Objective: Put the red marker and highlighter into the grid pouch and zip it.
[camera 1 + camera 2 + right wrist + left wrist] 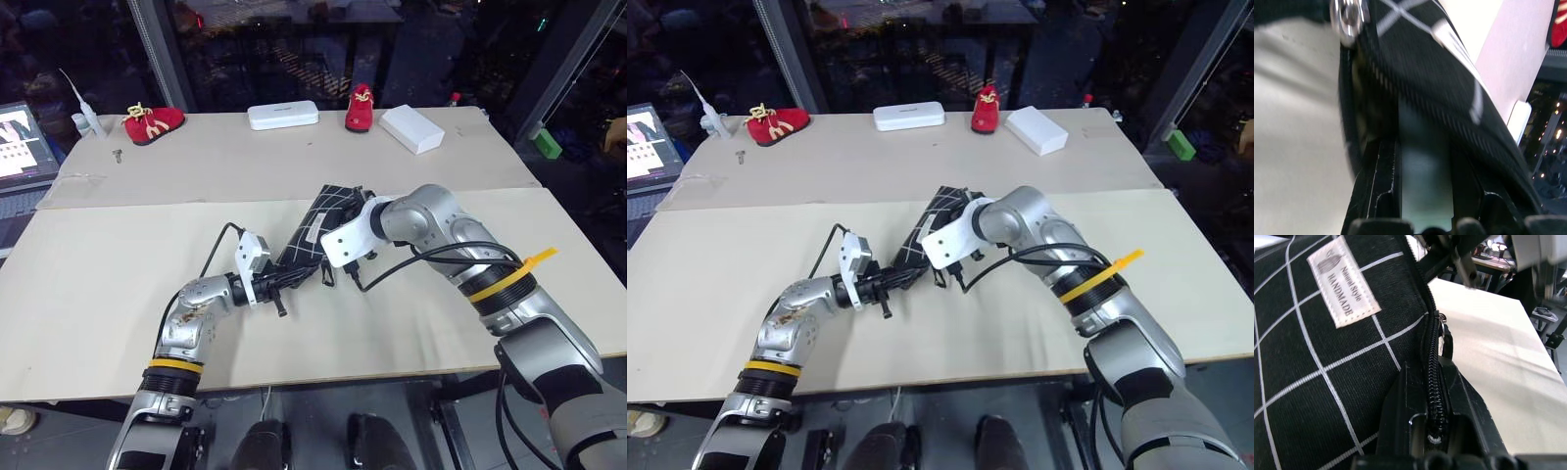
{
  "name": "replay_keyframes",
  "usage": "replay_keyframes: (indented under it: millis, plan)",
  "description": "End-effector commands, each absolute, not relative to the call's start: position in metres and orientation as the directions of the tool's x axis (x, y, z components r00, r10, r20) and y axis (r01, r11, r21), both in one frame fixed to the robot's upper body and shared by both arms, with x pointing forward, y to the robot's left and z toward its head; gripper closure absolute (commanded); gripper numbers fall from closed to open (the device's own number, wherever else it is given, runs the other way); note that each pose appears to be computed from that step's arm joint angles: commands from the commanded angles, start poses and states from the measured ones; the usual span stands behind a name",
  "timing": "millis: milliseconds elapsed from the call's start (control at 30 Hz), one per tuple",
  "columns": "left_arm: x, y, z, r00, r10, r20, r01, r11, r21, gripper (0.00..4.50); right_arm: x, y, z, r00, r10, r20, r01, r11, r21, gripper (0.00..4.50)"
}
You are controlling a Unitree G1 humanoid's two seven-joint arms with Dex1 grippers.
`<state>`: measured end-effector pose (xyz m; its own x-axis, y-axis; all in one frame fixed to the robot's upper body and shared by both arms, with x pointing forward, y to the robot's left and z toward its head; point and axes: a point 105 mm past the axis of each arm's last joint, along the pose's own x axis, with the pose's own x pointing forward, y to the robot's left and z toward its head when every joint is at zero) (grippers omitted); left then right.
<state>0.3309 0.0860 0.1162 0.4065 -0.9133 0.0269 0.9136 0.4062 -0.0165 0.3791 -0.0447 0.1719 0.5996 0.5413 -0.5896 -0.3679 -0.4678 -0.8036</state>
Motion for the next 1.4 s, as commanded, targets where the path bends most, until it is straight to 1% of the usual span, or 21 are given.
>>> replay_keyframes:
  millis: [33,67,100,133,167,233,333,433,500,567,633,733,767,833,900,967,1067,1133,1167,1333,1400]
  plan:
    - [0.329,0.080,0.131,0.373,-0.925,0.074,0.927,0.375,0.012,4.50,0.373,-0.038,0.182,0.587,0.582,-0.562,-0.339,-0.454,-0.824,2.99]
    - [0.329,0.080,0.131,0.373,-0.925,0.075,0.927,0.375,0.012,4.50,0.374,-0.041,0.182,0.589,0.580,-0.562,-0.356,-0.439,-0.825,2.49]
    - [0.329,0.080,0.132,0.373,-0.924,0.077,0.927,0.375,0.012,4.50,0.375,-0.045,0.184,0.592,0.578,-0.562,-0.373,-0.421,-0.827,2.28]
    - [0.329,0.079,0.132,0.374,-0.924,0.078,0.927,0.376,0.011,4.50,0.376,-0.048,0.187,0.599,0.577,-0.555,-0.379,-0.406,-0.831,1.86]
    - [0.329,0.079,0.132,0.375,-0.924,0.079,0.926,0.377,0.011,4.50,0.379,-0.050,0.191,0.611,0.579,-0.540,-0.372,-0.392,-0.842,1.61]
    - [0.329,0.081,0.132,0.383,-0.920,0.080,0.923,0.385,0.010,4.50,0.384,-0.057,0.202,0.633,0.578,-0.515,-0.369,-0.360,-0.857,0.92]
    - [0.330,0.083,0.130,0.399,-0.914,0.074,0.916,0.401,0.012,4.50,0.386,-0.070,0.220,0.641,0.587,-0.494,-0.394,-0.301,-0.869,0.92]
    - [0.334,0.087,0.127,0.442,-0.895,0.059,0.896,0.443,0.022,4.50,0.374,-0.079,0.237,0.590,0.647,-0.482,-0.459,-0.222,-0.860,0.92]
    - [0.340,0.092,0.127,0.484,-0.873,0.064,0.874,0.486,0.019,4.50,0.361,-0.085,0.251,0.536,0.709,-0.458,-0.518,-0.152,-0.842,0.92]
    - [0.348,0.098,0.131,0.544,-0.835,0.085,0.838,0.546,0.006,4.50,0.342,-0.092,0.266,0.453,0.785,-0.423,-0.616,-0.067,-0.785,0.92]
    - [0.358,0.108,0.139,0.609,-0.783,0.127,0.791,0.610,-0.032,4.50,0.329,-0.103,0.280,0.406,0.839,-0.361,-0.693,0.026,-0.720,0.92]
    - [0.367,0.124,0.152,0.687,-0.701,0.192,0.724,0.682,-0.099,4.50,0.336,-0.124,0.291,0.482,0.835,-0.265,-0.730,0.215,-0.649,0.92]
    - [0.369,0.132,0.157,0.706,-0.675,0.214,0.705,0.699,-0.124,4.50,0.349,-0.134,0.288,0.560,0.793,-0.238,-0.718,0.322,-0.617,0.92]
    - [0.369,0.141,0.163,0.725,-0.647,0.237,0.685,0.712,-0.153,4.50,0.365,-0.145,0.281,0.655,0.723,-0.219,-0.689,0.453,-0.566,0.92]
    - [0.366,0.147,0.165,0.729,-0.639,0.245,0.681,0.713,-0.165,4.50,0.378,-0.151,0.272,0.724,0.656,-0.215,-0.661,0.571,-0.486,0.92]
    - [0.361,0.152,0.164,0.725,-0.647,0.238,0.686,0.709,-0.162,4.50,0.391,-0.153,0.255,0.783,0.576,-0.233,-0.617,0.676,-0.402,0.92]
    - [0.356,0.155,0.160,0.715,-0.665,0.217,0.697,0.700,-0.154,4.50,0.398,-0.144,0.233,0.809,0.525,-0.264,-0.587,0.744,-0.320,0.92]
    - [0.349,0.153,0.153,0.695,-0.694,0.187,0.719,0.679,-0.150,4.50,0.409,-0.126,0.205,0.831,0.468,-0.300,-0.534,0.822,-0.197,0.92]
    - [0.347,0.152,0.150,0.686,-0.706,0.176,0.728,0.668,-0.155,4.50,0.413,-0.119,0.197,0.839,0.445,-0.313,-0.509,0.845,-0.166,0.92]
    - [0.339,0.143,0.142,0.653,-0.745,0.137,0.757,0.637,-0.144,4.50,0.433,-0.105,0.188,0.874,0.363,-0.324,-0.413,0.905,-0.102,0.92]
    - [0.340,0.144,0.143,0.659,-0.739,0.140,0.752,0.644,-0.141,4.50,0.439,-0.100,0.185,0.881,0.343,-0.325,-0.398,0.909,-0.120,0.92]
